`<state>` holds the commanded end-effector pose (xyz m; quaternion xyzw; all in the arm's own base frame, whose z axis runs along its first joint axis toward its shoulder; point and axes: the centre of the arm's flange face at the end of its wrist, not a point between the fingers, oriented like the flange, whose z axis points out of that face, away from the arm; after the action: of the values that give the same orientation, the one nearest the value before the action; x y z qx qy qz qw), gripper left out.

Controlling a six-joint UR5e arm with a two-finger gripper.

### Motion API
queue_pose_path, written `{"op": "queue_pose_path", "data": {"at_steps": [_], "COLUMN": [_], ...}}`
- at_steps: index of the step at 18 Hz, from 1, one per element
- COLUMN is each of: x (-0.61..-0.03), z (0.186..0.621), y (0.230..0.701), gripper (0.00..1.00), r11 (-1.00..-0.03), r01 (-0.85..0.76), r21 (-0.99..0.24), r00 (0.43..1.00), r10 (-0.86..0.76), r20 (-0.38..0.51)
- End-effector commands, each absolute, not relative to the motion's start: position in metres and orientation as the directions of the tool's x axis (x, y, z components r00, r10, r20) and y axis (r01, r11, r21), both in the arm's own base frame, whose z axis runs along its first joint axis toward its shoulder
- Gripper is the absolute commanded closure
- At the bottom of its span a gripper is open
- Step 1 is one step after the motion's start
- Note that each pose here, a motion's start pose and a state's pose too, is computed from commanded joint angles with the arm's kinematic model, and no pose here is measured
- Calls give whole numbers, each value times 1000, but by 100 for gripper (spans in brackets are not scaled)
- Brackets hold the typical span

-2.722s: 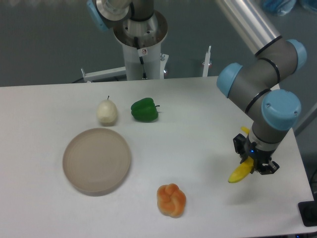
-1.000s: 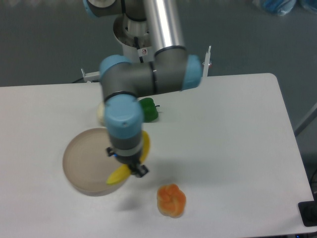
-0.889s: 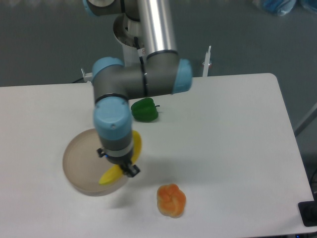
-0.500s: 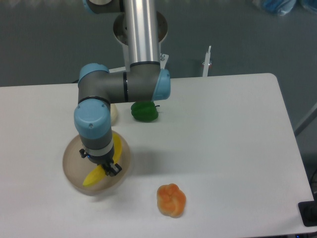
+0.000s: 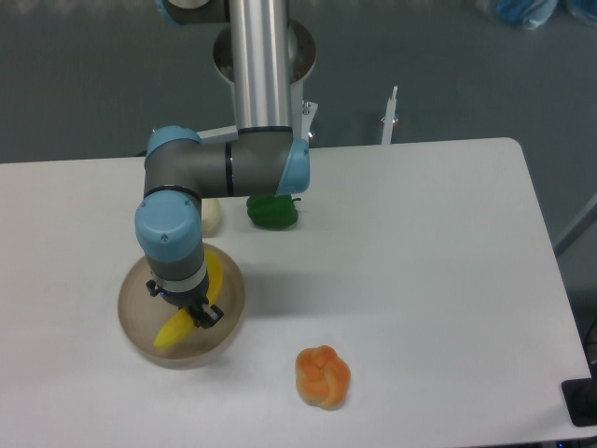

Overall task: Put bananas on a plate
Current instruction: 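Open the gripper to release the banana on the plate, then lift the gripper away from the plate toward the orange roll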

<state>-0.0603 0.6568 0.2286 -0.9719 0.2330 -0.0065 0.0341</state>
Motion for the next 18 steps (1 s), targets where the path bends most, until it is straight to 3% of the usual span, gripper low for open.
{"op": "queue_pose_path", "data": {"at_steps": [1,2,8,14,18], "x": [-60,-61,-78,-214,-289], "z": [230,234,256,312,307], "y": [657,656,660,661,635], "gripper": [2,0,0,0,0], "r11": [-889,-889,-897,-943,-897], "r01": [-452,-451,-432,-300,-432], "r21": [-72,-72,-94,-148,-91], "r00": [891,892,902,948,893], "r10": [-453,-452,-430,-277,-412], "r20": [-6,-14,-44,-155,-181]}}
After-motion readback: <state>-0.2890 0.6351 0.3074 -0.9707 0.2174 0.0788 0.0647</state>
